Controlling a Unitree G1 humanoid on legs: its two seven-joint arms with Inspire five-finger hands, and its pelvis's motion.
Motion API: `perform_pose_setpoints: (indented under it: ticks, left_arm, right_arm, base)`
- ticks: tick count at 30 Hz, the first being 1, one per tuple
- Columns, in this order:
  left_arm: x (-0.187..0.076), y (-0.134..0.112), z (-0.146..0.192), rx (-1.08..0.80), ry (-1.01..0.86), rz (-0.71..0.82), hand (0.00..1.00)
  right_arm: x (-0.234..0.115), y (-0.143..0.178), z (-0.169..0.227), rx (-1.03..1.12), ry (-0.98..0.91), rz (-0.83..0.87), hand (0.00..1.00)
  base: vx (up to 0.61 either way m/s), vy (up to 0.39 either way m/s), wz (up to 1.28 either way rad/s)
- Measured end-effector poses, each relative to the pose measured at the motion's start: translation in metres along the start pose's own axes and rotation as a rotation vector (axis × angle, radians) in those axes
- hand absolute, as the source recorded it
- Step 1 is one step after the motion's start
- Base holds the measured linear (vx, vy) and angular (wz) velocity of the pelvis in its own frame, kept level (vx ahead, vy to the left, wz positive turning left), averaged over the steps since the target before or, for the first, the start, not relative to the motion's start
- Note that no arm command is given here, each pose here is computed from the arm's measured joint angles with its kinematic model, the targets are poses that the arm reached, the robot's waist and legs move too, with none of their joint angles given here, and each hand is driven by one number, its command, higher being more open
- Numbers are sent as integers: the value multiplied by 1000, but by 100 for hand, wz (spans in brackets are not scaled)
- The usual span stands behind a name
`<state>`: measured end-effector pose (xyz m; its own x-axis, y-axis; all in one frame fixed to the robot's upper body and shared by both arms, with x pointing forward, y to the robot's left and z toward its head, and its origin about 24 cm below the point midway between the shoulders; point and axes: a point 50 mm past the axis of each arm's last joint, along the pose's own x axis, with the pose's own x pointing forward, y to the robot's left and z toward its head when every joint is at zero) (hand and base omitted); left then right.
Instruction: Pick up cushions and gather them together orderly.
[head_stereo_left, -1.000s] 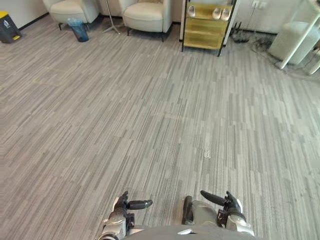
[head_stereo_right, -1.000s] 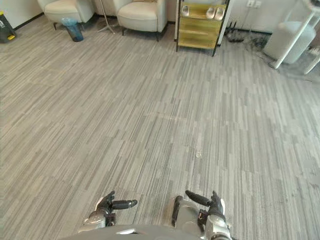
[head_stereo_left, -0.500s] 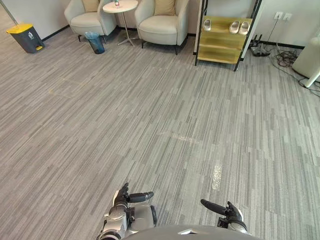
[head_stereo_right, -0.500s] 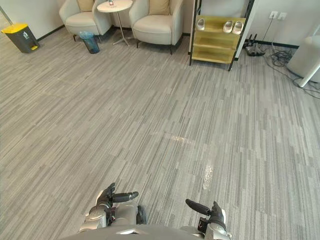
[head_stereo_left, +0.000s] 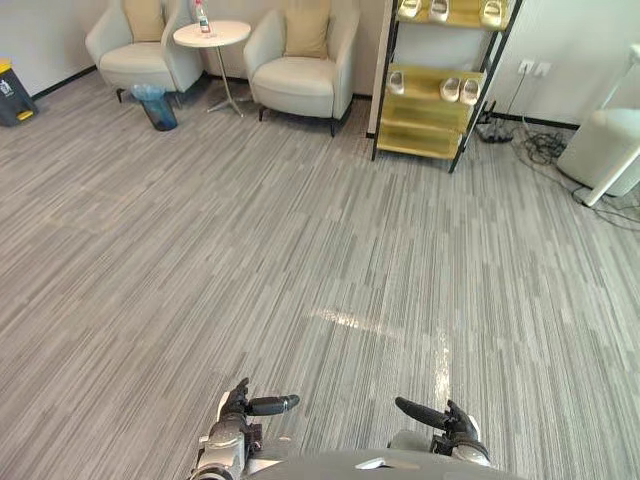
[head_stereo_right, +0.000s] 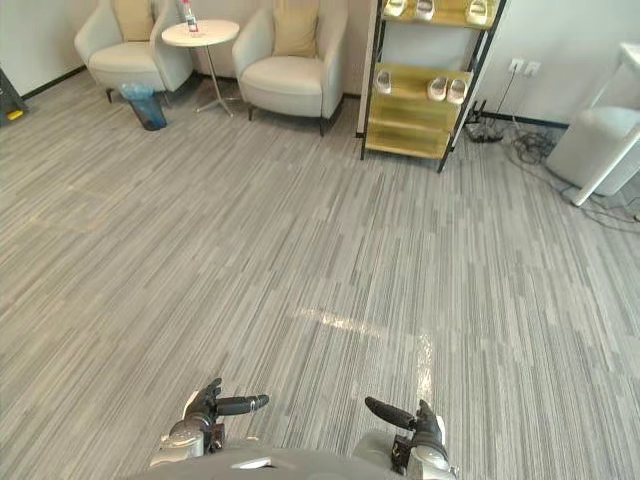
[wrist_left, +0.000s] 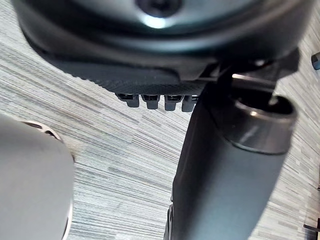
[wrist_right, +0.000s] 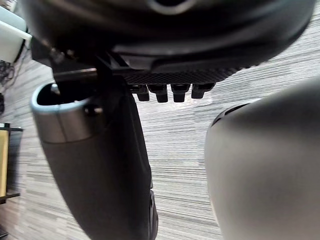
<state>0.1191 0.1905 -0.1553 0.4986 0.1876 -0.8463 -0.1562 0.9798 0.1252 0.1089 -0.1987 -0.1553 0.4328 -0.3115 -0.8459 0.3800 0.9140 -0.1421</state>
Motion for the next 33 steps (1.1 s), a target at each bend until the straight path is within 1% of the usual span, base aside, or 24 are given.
perform_pose_setpoints:
  ticks: [2,5,8,12,13,16,20,24,27,33]
  left_arm:
    - [0,1,-4,7,23,1,100]
    - [-1,-14,-6,4,33,-41,100]
    - [-2,-19,-10,-2,48,-52,100]
    - [-1,-12,-2,-12,13,-29,100]
    - [-1,-16,2,-14,-11,-37,100]
    - [-1,-15,5,-4,-27,-39,100]
    - [-1,-17,2,-3,-13,-42,100]
    - [1,-4,5,20,-19,-10,100]
    - [0,-4,1,21,-6,-11,100]
    - [-1,-7,-6,33,19,-25,100]
  right_arm:
    - [1,-2,1,0,4,-2,100]
    - [5,-18,2,-9,17,-45,100]
    - [5,-27,-3,36,51,-81,100]
    - [2,-33,-10,4,51,-99,100]
    - [1,-32,-11,0,50,-96,100]
    - [0,-25,-13,27,61,-81,100]
    - [0,-25,-13,32,58,-81,100]
    - [-3,-5,-19,41,78,-34,100]
    - [-4,-6,-21,33,81,-35,100]
    - [-4,-15,-26,85,97,-76,100]
  base:
    - [463,-298,3]
    - [344,-272,-19]
    - [332,-262,14]
    - [215,-174,29]
    - [165,-42,-15]
    - [190,31,-27]
    - [246,160,-22]
    - [154,111,-2]
    - [58,65,-24]
    - [-12,-18,-16]
